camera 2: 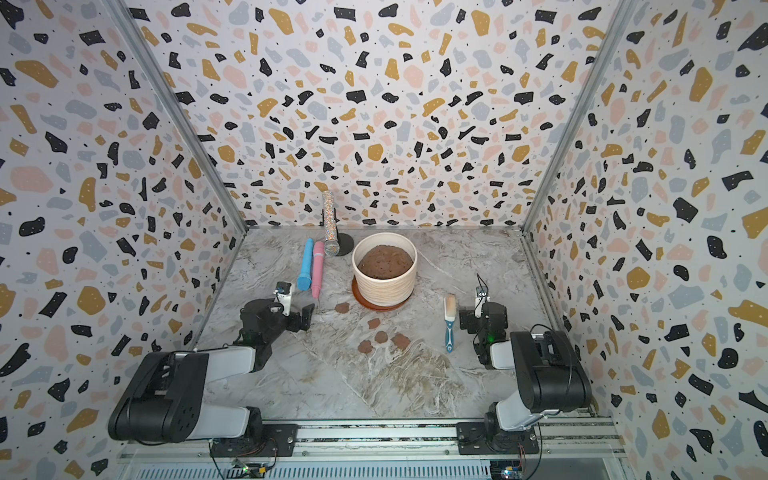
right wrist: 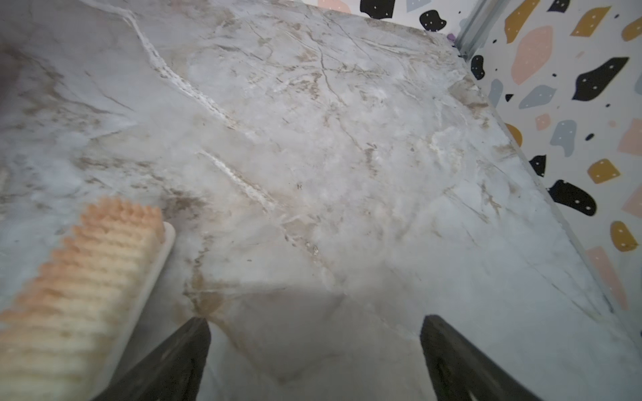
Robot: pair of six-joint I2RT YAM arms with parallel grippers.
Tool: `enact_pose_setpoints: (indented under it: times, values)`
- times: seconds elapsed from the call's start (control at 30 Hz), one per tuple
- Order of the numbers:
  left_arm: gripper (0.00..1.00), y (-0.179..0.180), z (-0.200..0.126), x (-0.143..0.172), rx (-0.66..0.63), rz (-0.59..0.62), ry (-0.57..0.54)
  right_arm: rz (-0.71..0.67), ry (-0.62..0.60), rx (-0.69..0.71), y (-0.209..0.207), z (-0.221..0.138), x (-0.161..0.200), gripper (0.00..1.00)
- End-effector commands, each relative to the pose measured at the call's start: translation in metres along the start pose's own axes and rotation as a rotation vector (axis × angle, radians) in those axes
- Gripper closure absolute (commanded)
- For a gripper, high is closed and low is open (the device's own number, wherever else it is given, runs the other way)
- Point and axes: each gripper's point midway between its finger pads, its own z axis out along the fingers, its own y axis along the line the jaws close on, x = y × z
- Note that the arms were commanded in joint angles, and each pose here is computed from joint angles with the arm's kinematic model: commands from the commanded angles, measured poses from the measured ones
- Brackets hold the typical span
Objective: Scrub the dried mud off the ceramic pot
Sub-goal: Reset both arms
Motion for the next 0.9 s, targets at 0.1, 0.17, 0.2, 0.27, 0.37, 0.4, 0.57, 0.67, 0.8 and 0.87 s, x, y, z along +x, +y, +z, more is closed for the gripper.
enact_pose_setpoints:
  times: [0.1, 0.17, 0.2, 0.27, 0.37, 0.4, 0.57, 0.67, 0.8, 0.87]
  values:
    - [0.0, 0.017, -0.005, -0.029, -0.101, 0.009, -0.12, 0.023, -0.12, 0.014, -0.006, 0.001, -0.04, 0.0]
    - [0.0, 0.021, -0.003, -0.027, -0.124, -0.006, -0.107, 0.025, -0.095, 0.008, -0.005, 0.002, -0.035, 0.0]
    - [0.0, 0.026, 0.0, -0.026, -0.144, -0.02, -0.08, 0.024, -0.114, 0.011, -0.005, 0.002, -0.038, 0.0]
    - [0.0, 0.029, 0.001, -0.028, -0.158, -0.028, -0.082, 0.024, -0.098, 0.012, -0.005, 0.001, -0.036, 0.0]
    - [0.0, 0.029, 0.0, -0.029, -0.16, -0.026, -0.083, 0.025, -0.109, 0.013, -0.006, 0.001, -0.038, 0.0]
    - [0.0, 0.029, 0.0, -0.029, -0.161, -0.026, -0.084, 0.025, -0.101, 0.013, -0.006, 0.001, -0.037, 0.0]
    - [0.0, 0.03, -0.002, -0.029, -0.167, -0.026, -0.091, 0.025, -0.108, 0.01, -0.005, 0.001, -0.037, 0.0]
    - [0.0, 0.029, -0.003, -0.03, -0.164, -0.026, -0.094, 0.025, -0.107, 0.011, -0.005, 0.001, -0.037, 0.0]
    - [0.0, 0.029, -0.003, -0.03, -0.164, -0.027, -0.094, 0.026, -0.108, 0.01, -0.005, 0.001, -0.038, 0.0]
    - [0.0, 0.029, -0.003, -0.03, -0.164, -0.027, -0.095, 0.025, -0.108, 0.011, -0.005, 0.001, -0.038, 0.0]
